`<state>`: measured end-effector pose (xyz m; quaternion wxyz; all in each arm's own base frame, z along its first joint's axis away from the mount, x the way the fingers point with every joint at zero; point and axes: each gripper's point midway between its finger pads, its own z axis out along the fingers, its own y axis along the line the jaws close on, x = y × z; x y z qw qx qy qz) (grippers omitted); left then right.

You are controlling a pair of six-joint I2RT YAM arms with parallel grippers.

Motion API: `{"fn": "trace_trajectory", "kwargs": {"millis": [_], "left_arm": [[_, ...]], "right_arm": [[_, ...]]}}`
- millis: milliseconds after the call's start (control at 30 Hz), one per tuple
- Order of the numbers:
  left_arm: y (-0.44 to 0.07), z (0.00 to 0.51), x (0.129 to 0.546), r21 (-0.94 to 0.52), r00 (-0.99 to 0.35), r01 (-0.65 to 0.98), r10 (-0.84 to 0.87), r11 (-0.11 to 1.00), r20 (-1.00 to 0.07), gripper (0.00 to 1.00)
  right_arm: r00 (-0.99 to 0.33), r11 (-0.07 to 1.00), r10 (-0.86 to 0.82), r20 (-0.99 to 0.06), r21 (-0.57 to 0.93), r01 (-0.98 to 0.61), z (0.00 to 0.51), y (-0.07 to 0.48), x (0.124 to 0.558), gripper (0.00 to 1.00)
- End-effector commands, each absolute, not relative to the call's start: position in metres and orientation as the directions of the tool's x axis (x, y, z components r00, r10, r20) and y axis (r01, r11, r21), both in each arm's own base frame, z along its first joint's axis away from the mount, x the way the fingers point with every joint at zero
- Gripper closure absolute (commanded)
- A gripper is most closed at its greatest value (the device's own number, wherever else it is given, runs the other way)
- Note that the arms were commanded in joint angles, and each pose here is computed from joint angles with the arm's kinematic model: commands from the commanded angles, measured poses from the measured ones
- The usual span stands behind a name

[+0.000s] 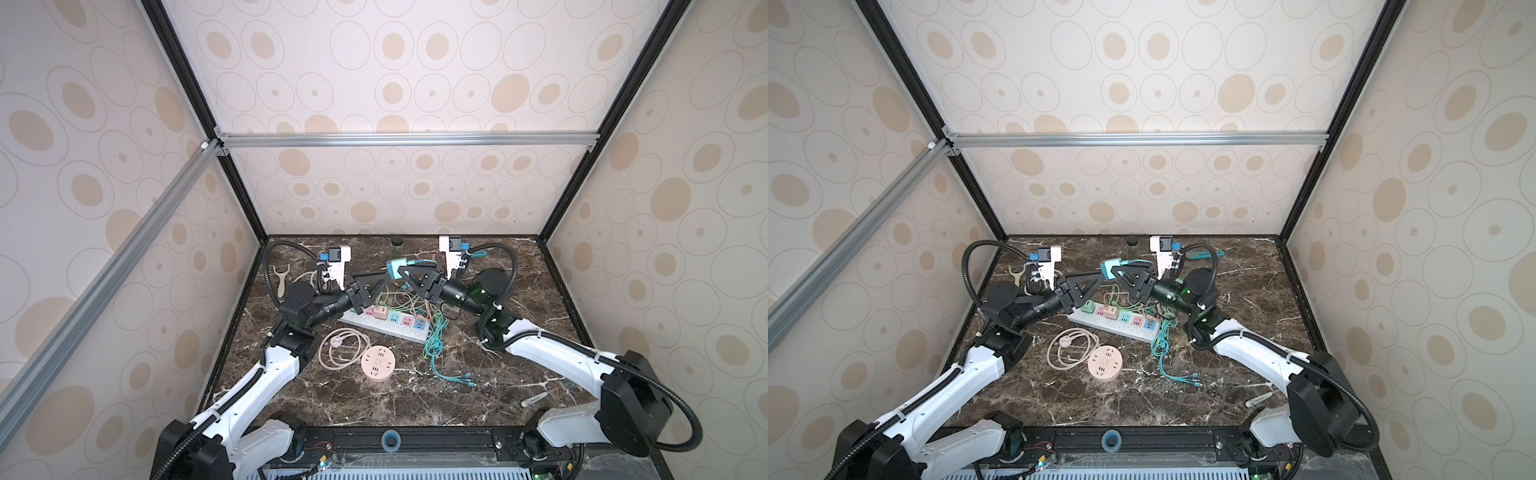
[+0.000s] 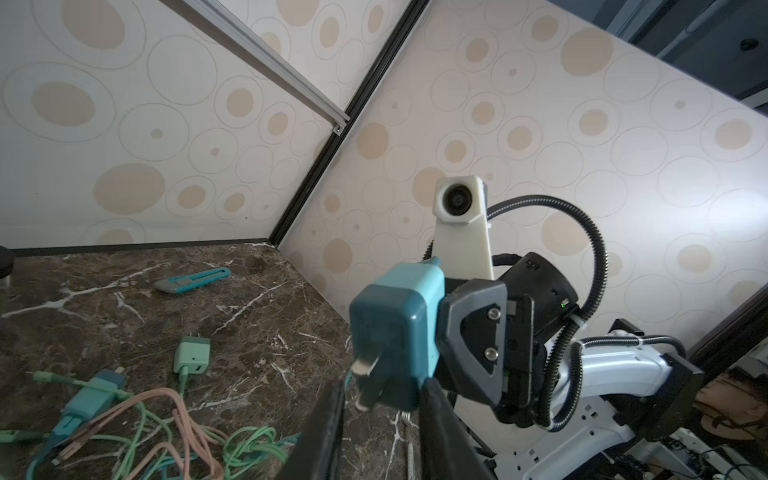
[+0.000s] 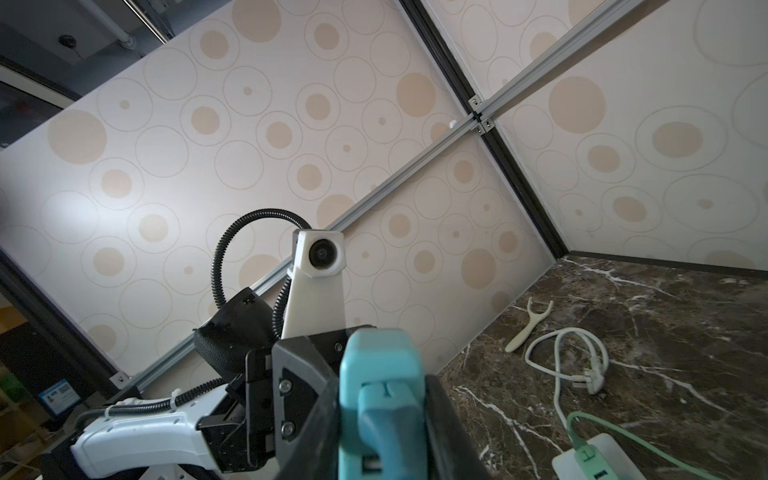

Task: Insert the plug

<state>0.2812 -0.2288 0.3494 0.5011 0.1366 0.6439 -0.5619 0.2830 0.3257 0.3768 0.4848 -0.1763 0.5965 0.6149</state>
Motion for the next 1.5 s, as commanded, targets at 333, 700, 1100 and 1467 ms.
{"fn": "trace_trajectory", "kwargs": {"millis": [333,700,1100,1467], "left_arm": [[-0.198,0.312,0.305,-0.523,-0.437,0.573,-0.304,0.632,-0.846,0.38],[-0.155,0.247,0.321,-0.478,-0.540,0.288,-0.272,0.830,-0.797,0.35],[-0.098,0.190,0.316,-0.441,-0.622,0.066,-0.309,0.895,-0.720,0.35],[-0.081,0.157,0.322,-0.446,-0.653,0.001,-0.337,0.895,-0.678,0.35]], "right_arm": [[-0.323,0.449,0.230,-0.918,0.394,-0.802,0.419,0.263,0.290,0.87],[-0.349,0.587,0.013,-0.937,0.289,-0.756,0.424,0.246,0.332,0.89],[-0.452,0.582,-0.132,-0.882,0.300,-0.756,0.352,0.255,0.338,0.89],[-0.483,0.563,-0.185,-0.856,0.311,-0.766,0.313,0.265,0.353,0.90]]}}
